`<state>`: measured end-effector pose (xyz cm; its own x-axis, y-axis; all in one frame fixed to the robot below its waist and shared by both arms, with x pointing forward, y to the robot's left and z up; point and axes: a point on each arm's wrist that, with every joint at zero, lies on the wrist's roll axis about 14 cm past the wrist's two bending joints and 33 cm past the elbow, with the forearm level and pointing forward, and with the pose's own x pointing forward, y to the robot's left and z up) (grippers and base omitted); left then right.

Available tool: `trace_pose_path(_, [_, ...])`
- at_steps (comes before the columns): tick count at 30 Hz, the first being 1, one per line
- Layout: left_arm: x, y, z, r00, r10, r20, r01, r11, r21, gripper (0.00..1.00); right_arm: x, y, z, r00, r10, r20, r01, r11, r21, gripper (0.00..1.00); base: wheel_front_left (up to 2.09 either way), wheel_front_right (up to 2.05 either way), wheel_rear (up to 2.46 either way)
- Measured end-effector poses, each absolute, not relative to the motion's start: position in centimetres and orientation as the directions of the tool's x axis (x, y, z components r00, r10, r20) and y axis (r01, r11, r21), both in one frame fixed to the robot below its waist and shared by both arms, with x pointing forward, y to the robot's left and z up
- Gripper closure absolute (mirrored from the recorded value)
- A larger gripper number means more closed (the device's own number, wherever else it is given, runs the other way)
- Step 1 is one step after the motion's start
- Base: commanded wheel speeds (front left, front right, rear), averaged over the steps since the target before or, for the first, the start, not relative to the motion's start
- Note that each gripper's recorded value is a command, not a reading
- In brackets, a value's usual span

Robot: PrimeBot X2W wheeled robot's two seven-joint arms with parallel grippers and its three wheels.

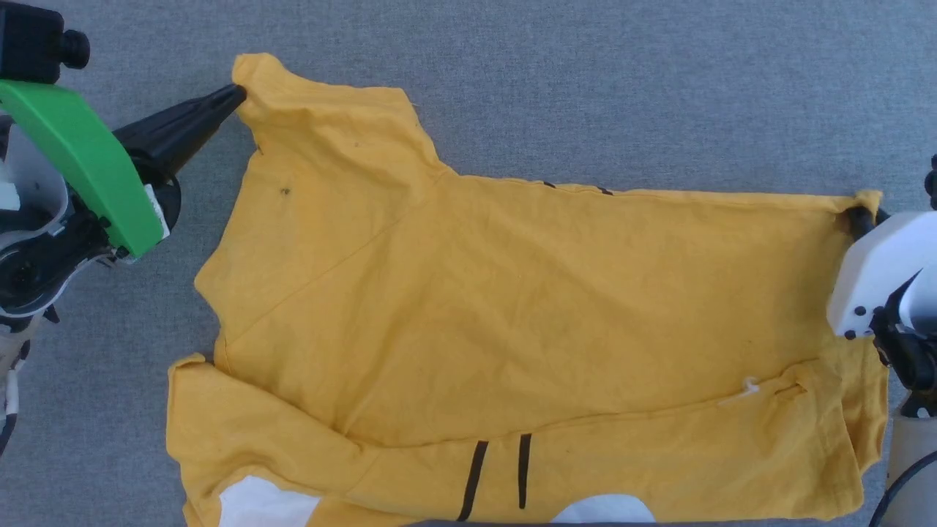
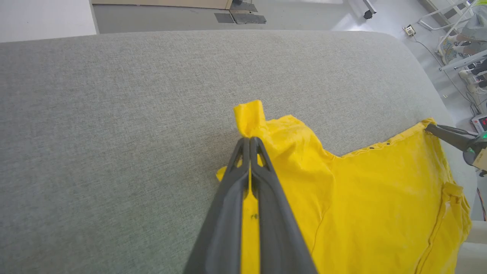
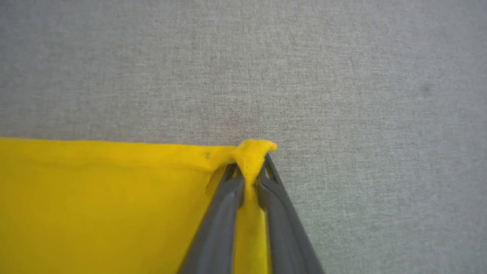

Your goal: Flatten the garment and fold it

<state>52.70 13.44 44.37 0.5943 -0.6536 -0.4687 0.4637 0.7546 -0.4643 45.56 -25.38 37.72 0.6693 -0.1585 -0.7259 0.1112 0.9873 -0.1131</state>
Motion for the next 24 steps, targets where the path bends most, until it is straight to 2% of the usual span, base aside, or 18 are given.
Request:
trace_pose_path(8, [53.0, 13.8, 46.8, 0.657, -0.647, -0.387, 0.476, 0.754, -0.453, 1.00, 46.9, -24.5, 40.1, 0.766, -0.129, -0.630, 0.088, 0.992, -0.096, 1.00, 0.00, 0.00, 0.00])
trace_pose_path(14, [51.5, 14.3, 49.5, 0.701, -0.647, -0.299, 0.492, 0.743, -0.454, 1.00, 47.4, -23.9, 43.8, 0.847, -0.102, -0.521, 0.084, 0.995, -0.059, 1.00, 0.00, 0.00, 0.00])
trace_pose_path(24, [46.6, 16.3, 52.2, 0.760, -0.616, -0.210, 0.459, 0.736, -0.497, 1.00, 43.8, -24.3, 46.6, 0.882, -0.089, -0.463, 0.110, 0.994, 0.020, 1.00, 0.00, 0.00, 0.00])
